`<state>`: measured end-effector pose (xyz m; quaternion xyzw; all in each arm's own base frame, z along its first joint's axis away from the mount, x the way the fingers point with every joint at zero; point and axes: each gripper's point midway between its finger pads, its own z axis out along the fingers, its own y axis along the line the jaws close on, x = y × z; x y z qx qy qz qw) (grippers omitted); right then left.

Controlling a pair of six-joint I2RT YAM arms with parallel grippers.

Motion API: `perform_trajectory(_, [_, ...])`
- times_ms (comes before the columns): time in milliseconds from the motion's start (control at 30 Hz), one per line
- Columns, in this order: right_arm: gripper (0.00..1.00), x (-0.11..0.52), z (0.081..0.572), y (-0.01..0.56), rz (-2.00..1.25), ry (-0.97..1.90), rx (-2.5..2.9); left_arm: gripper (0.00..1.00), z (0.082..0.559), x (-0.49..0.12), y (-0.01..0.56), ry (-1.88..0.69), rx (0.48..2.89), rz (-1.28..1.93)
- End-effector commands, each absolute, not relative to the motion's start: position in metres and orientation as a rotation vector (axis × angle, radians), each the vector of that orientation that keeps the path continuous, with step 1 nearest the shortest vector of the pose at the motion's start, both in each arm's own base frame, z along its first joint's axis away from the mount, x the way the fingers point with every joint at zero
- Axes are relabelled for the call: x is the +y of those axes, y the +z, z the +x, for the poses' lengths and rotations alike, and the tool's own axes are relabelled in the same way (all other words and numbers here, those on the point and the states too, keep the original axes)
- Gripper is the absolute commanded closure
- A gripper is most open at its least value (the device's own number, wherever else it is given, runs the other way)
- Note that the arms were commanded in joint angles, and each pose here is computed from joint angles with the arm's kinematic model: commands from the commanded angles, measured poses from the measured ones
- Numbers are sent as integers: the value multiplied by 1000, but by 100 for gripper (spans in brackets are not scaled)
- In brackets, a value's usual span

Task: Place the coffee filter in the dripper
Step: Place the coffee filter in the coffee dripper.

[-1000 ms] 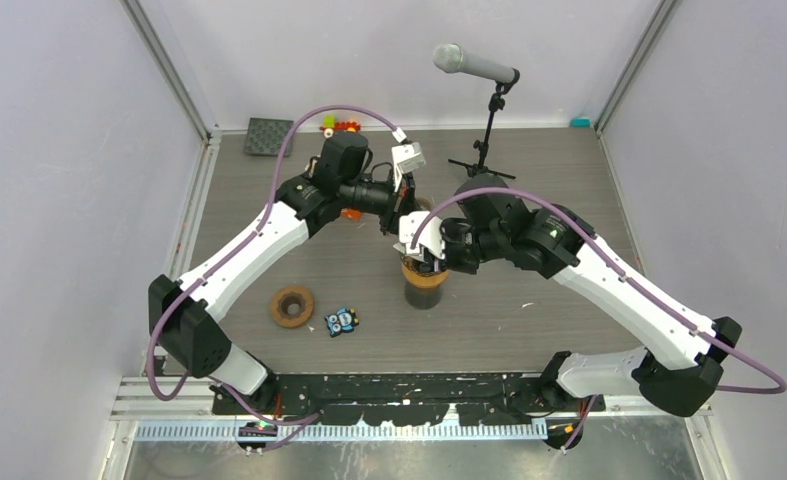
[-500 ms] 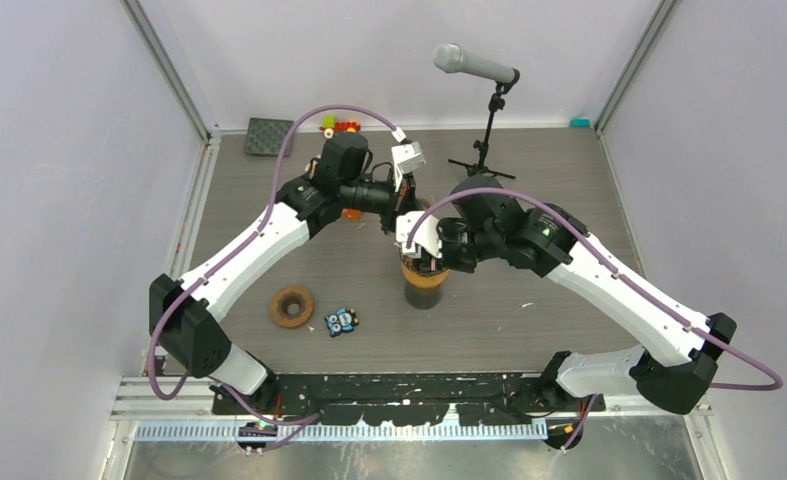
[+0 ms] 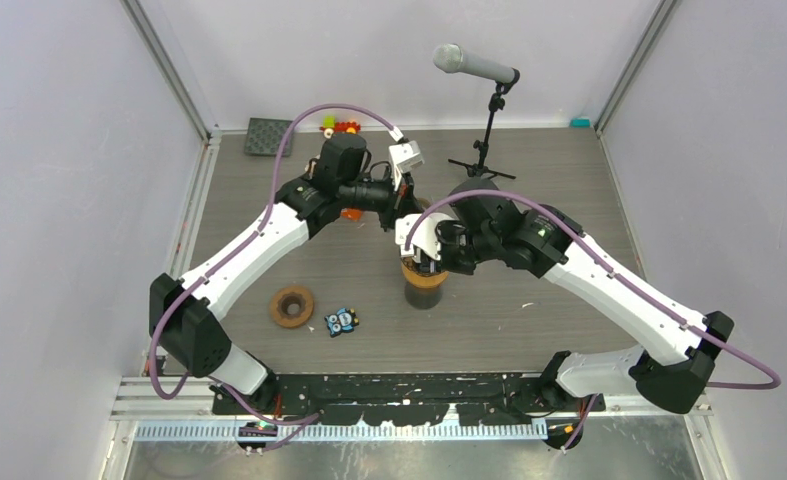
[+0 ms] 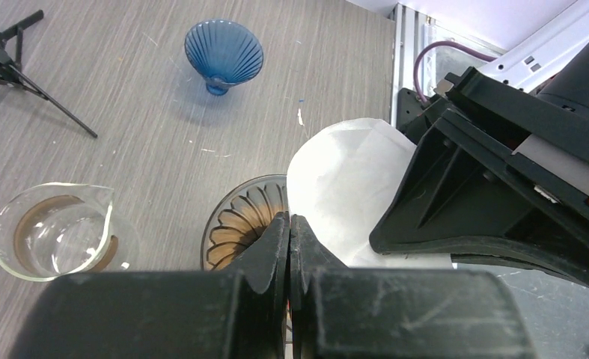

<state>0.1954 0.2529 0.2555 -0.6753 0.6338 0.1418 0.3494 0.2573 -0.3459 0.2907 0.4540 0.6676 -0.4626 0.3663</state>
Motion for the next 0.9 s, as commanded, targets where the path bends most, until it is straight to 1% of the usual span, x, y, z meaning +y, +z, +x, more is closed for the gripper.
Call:
perform_trajectory(0, [94, 257, 198, 253, -1740, 379, 1640, 100, 269, -347, 293, -1136, 1659, 1172])
perform_trajectory(167, [87, 259, 200, 246, -1746, 380, 1660, 100, 270, -347, 285, -1126, 1657, 1181])
perform_trajectory(367, [84, 263, 199, 241, -1744, 404, 1677, 100, 270, -350, 279, -1136, 1636, 1206])
perform_trajectory(733, [74, 266, 199, 225, -1757, 428, 1715, 100, 266, -351, 263, -1140, 1599, 1292])
perform_trajectory(867, [66, 267, 197, 220, -1763, 442, 1730, 100, 266, -350, 258, -1127, 1591, 1313])
